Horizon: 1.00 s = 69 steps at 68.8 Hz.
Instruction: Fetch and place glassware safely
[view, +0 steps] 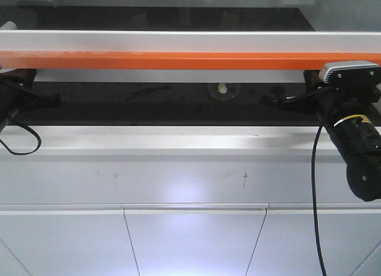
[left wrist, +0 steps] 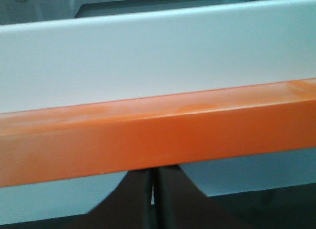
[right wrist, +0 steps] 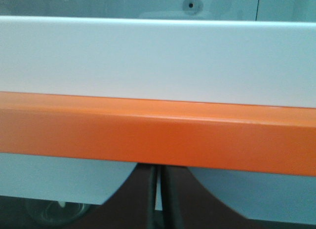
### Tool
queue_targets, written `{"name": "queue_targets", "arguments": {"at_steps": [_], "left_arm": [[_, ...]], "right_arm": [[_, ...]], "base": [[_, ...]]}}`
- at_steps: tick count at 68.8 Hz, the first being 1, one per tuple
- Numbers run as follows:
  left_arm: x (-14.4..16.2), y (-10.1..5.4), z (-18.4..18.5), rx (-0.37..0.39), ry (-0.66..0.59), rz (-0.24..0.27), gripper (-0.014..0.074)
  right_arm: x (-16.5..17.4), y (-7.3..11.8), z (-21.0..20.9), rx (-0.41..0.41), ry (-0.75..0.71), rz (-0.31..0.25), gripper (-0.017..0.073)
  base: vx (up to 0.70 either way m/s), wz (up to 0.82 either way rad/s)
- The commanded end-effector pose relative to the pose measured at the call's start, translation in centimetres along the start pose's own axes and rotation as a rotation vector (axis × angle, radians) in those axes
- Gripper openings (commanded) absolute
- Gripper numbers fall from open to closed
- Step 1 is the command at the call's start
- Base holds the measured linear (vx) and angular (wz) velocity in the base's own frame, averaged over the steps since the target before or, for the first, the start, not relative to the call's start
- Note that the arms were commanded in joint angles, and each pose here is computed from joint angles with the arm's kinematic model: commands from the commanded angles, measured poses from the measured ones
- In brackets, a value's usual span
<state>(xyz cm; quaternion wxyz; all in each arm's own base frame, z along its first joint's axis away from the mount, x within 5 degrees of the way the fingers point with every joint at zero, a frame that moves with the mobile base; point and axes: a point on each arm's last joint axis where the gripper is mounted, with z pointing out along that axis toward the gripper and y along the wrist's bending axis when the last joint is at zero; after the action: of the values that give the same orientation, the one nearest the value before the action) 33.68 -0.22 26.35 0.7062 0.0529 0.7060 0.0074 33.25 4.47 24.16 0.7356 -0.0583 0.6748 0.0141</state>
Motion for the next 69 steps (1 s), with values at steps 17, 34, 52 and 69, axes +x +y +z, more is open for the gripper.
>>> {"name": "queue_targets", "arguments": {"at_steps": [17, 34, 52, 69], "left_arm": [[-9.6, 0.7, 0.1, -0.024, -0.419, -0.003, -0.0001], [-10.0, 0.7, -0.2, -0.026, -0.422, -0.002, -0.0001], [-10.2, 0.7, -0.5, -0.027, -0.418, -0.002, -0.0001], [-10.3, 0.8, -0.6, -0.027, -0.412, -0.001, -0.0001]], "right_arm": [[-8.5, -0.2, 1.0, -0.005, -0.351, -0.041, -0.0001], [-9.2, -0.3, 0.7, -0.005, -0.347, -0.041, -0.0001], [-9.5, -0.3, 0.6, -0.005, -0.345, -0.041, -0.0001], [-9.5, -0.2, 0.6, -0.019, -0.344, -0.05, -0.0001]], "base": [[-0.01, -0.01], [-0.02, 0.01], [0.0, 0.0], [0.0, 0.0]]}}
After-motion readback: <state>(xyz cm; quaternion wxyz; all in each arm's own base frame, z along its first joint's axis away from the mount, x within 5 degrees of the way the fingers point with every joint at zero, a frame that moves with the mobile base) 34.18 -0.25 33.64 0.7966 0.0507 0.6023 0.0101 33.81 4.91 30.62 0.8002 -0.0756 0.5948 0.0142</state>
